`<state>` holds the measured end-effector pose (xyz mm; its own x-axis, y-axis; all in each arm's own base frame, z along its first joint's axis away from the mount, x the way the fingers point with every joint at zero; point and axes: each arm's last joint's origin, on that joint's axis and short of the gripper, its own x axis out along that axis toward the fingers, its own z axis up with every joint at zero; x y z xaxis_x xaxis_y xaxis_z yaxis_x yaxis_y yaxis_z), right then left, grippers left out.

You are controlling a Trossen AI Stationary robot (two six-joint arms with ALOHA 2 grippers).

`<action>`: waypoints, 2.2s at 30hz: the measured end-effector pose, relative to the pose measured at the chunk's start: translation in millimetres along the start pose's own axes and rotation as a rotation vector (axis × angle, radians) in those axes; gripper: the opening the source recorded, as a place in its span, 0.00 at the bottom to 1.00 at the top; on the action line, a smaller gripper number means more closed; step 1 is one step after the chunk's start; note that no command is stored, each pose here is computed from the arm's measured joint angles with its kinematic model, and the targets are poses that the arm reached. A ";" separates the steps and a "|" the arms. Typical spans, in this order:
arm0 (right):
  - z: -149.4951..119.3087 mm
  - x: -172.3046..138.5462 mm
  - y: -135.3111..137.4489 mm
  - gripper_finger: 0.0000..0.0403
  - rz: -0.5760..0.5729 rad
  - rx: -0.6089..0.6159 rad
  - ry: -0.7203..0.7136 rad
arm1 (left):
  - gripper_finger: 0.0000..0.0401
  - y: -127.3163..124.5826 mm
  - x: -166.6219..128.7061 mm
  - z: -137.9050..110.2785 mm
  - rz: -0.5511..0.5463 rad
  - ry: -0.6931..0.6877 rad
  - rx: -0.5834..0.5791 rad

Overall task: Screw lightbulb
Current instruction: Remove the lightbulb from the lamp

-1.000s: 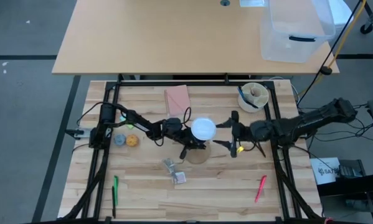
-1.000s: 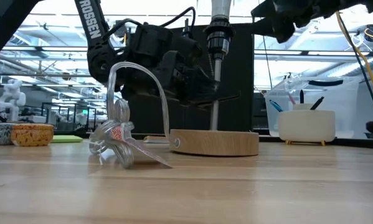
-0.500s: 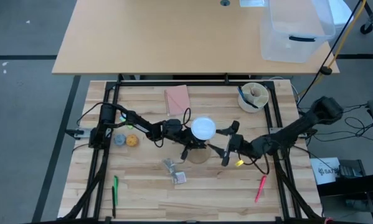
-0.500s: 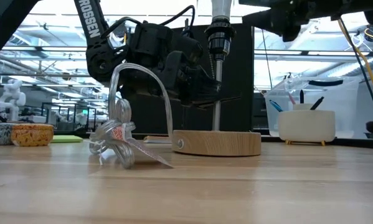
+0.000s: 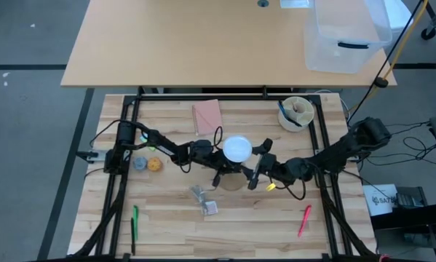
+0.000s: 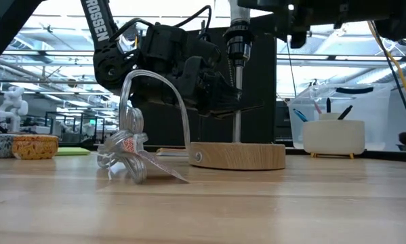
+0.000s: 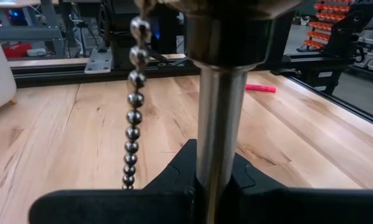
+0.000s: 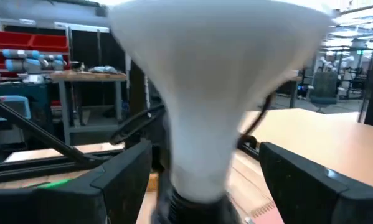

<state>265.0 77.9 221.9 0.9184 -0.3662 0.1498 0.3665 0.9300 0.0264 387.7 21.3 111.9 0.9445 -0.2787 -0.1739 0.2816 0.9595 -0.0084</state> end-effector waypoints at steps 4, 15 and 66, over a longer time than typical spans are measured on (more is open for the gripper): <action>2.4 11.1 3.7 0.72 -0.003 -0.008 -0.011 | 0.06 0.9 0.0 0.4 0.031 -0.003 0.000; 10.4 26.6 3.0 0.64 -0.117 -0.039 -0.023 | 0.06 1.8 0.6 1.0 0.143 -0.003 -0.004; -1.2 45.9 -15.4 0.43 0.281 -0.156 0.028 | 0.06 -4.9 -1.3 0.5 -0.209 -0.016 0.034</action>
<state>301.7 46.7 227.1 0.9899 -0.0983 0.1021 0.1142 0.9798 -0.1642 385.2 17.0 112.6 0.8674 -0.4724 -0.1560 0.4769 0.8789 -0.0098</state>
